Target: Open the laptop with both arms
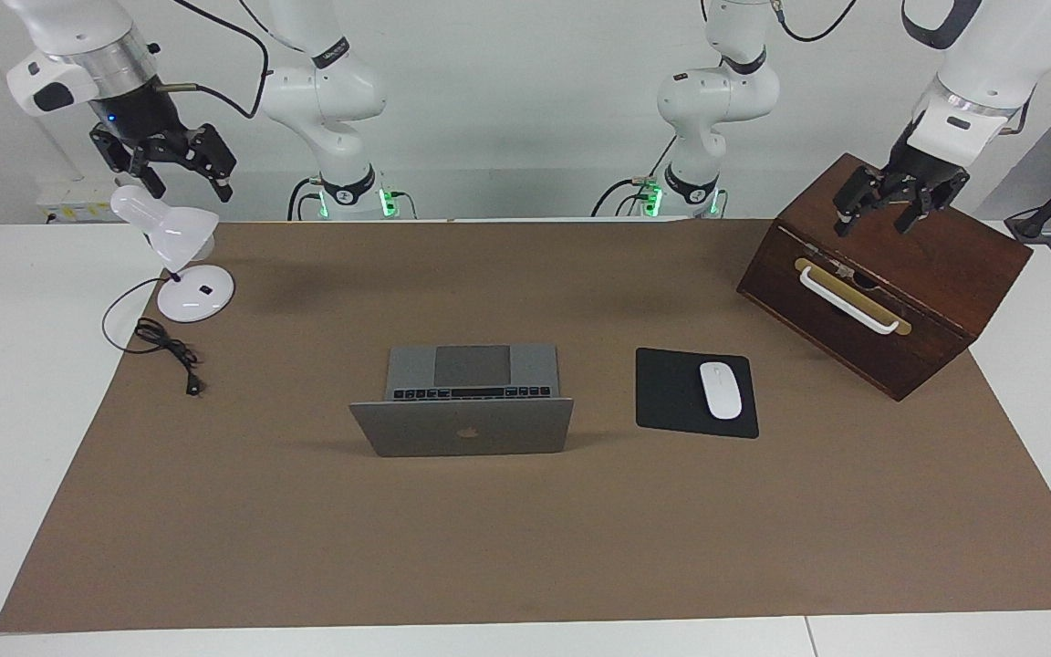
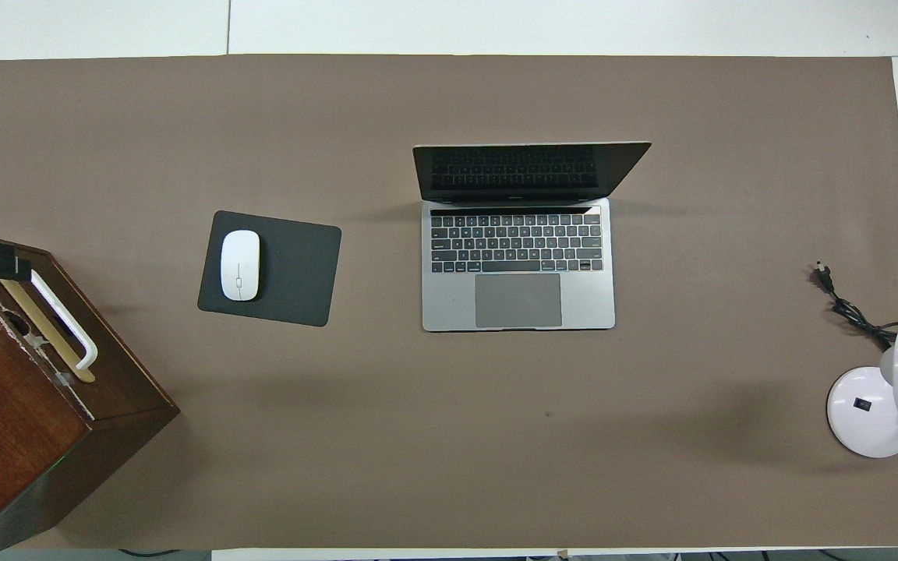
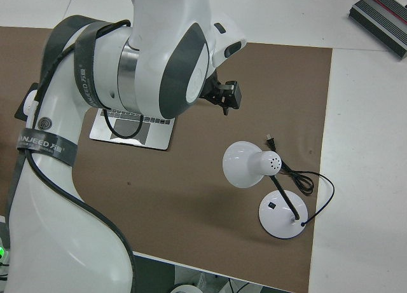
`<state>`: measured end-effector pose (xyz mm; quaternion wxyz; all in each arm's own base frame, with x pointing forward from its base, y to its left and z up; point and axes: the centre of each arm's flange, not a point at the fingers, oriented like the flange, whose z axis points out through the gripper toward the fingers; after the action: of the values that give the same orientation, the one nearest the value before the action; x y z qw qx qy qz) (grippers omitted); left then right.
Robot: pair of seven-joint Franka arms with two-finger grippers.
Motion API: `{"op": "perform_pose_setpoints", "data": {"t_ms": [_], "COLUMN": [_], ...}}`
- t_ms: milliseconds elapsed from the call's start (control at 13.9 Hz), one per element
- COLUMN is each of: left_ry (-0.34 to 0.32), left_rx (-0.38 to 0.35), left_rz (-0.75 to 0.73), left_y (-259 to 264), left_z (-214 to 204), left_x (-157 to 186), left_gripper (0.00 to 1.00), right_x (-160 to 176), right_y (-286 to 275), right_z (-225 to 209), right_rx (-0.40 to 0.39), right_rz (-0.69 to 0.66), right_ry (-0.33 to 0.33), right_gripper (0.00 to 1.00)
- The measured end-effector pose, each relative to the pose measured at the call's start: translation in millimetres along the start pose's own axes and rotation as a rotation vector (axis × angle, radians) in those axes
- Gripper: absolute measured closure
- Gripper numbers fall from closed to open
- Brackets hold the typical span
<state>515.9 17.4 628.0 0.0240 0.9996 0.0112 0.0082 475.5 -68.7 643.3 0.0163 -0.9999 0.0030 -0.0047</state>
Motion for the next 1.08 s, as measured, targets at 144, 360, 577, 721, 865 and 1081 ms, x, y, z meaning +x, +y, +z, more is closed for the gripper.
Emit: {"op": "perform_pose_setpoints", "data": {"t_ms": [144, 360, 577, 721, 865, 1081], "left_ry": [-0.004, -0.006, -0.006, -0.007, -0.007, -0.007], "left_rx": [0.0, 0.0, 0.0, 0.0, 0.0, 0.0], "left_rz": [0.0, 0.0, -0.001, -0.001, -0.001, -0.002], "left_y": [-0.1, -0.2, -0.4, -0.5, -0.7, -0.9], "left_z": [0.3, 0.3, 0.4, 0.4, 0.4, 0.4], "left_x": [-0.4, -0.6, -0.7, -0.8, -0.8, -0.8], "left_gripper": [0.0, 0.0, 0.0, 0.0, 0.0, 0.0], "right_x": [-2.2, -7.9, -13.3, -11.3, -9.4, -8.3], "right_y": [6.5, 13.4, 6.3, -2.9, -9.3, -9.9], "right_z": [12.0, 16.8, 12.4, 11.6, 12.0, 12.2], "right_rx": [-0.008, -0.015, -0.017, -0.023, -0.026, -0.026], "right_rz": [-0.047, -0.073, -0.084, -0.099, -0.11, -0.08], "right_ry": [0.001, -0.005, 0.007, 0.023, 0.032, 0.04], "right_gripper": [0.0, 0.0, 0.0, 0.0, 0.0, 0.0]}}
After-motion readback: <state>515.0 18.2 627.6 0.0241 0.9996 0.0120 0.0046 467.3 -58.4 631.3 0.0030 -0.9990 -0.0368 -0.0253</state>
